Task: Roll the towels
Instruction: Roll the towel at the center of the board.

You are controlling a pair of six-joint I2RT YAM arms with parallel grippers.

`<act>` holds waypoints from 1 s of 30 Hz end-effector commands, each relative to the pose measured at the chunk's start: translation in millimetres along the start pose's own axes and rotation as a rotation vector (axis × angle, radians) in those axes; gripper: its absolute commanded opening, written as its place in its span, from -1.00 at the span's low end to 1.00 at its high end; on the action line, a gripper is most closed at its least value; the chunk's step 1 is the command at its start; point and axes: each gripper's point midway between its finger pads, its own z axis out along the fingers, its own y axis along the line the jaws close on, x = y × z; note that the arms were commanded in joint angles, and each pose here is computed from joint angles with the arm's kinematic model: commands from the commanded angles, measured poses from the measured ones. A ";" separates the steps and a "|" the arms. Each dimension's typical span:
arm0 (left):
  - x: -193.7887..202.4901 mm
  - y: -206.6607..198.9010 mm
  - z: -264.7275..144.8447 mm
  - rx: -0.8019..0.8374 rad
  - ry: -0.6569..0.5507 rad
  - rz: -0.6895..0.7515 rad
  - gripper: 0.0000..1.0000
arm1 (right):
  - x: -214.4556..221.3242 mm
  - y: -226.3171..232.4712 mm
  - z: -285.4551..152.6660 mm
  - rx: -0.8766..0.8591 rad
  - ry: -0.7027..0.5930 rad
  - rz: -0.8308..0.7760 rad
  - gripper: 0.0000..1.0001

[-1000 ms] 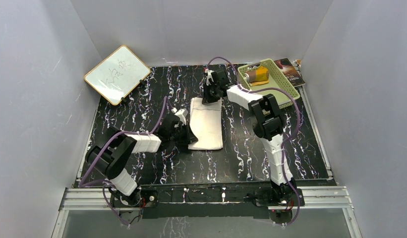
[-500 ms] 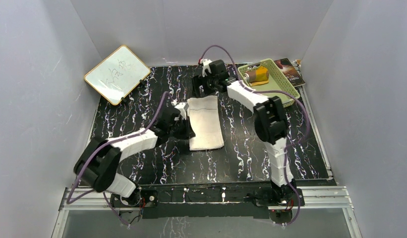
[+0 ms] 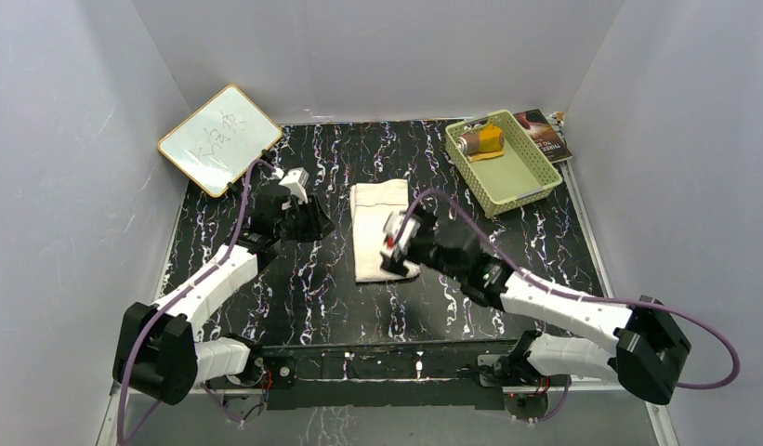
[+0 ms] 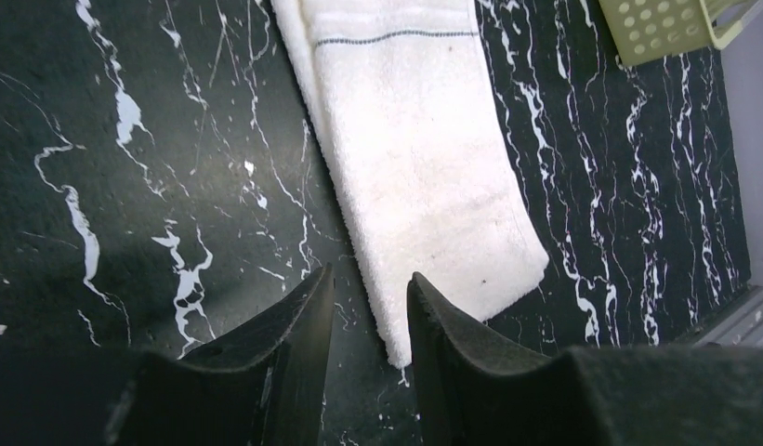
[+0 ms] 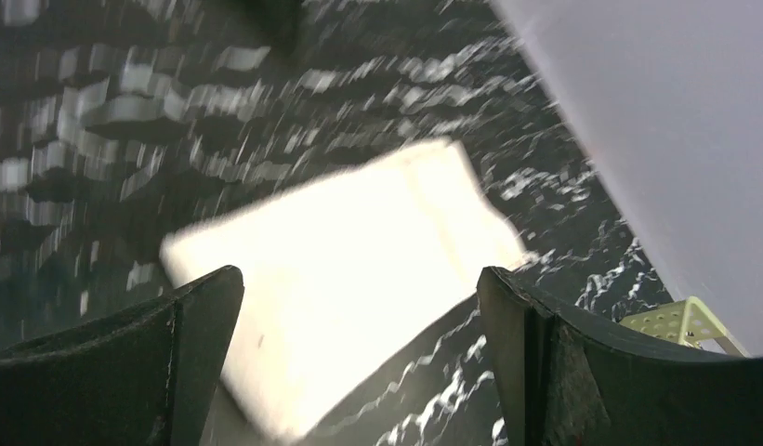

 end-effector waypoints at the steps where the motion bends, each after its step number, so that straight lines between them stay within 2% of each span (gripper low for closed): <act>1: 14.4 -10.1 0.7 0.100 0.054 -0.056 -0.34 | 45.3 36.1 -8.7 -0.089 0.104 -0.399 0.96; 3: 19.2 -15.3 3.9 0.148 0.062 -0.099 -0.35 | 69.9 56.8 -8.1 -0.181 0.184 -0.438 0.96; 6: 25.6 -25.4 8.4 0.220 0.086 -0.157 -0.41 | 104.7 77.1 -4.8 -0.271 0.291 -0.513 0.82; 9: 28.9 -26.8 10.5 0.237 0.095 -0.173 -0.43 | 122.2 87.2 2.0 -0.319 0.337 -0.527 0.73; 20: 35.7 -23.5 12.9 0.238 0.124 -0.175 -0.45 | 148.3 101.2 30.6 -0.341 0.346 -0.534 0.48; 29: 40.9 -21.5 13.6 0.242 0.144 -0.184 -0.47 | 162.5 98.2 36.5 -0.368 0.368 -0.478 0.12; 30: 40.2 -22.0 13.7 0.244 0.144 -0.185 -0.47 | 163.3 98.0 37.7 -0.378 0.373 -0.464 0.03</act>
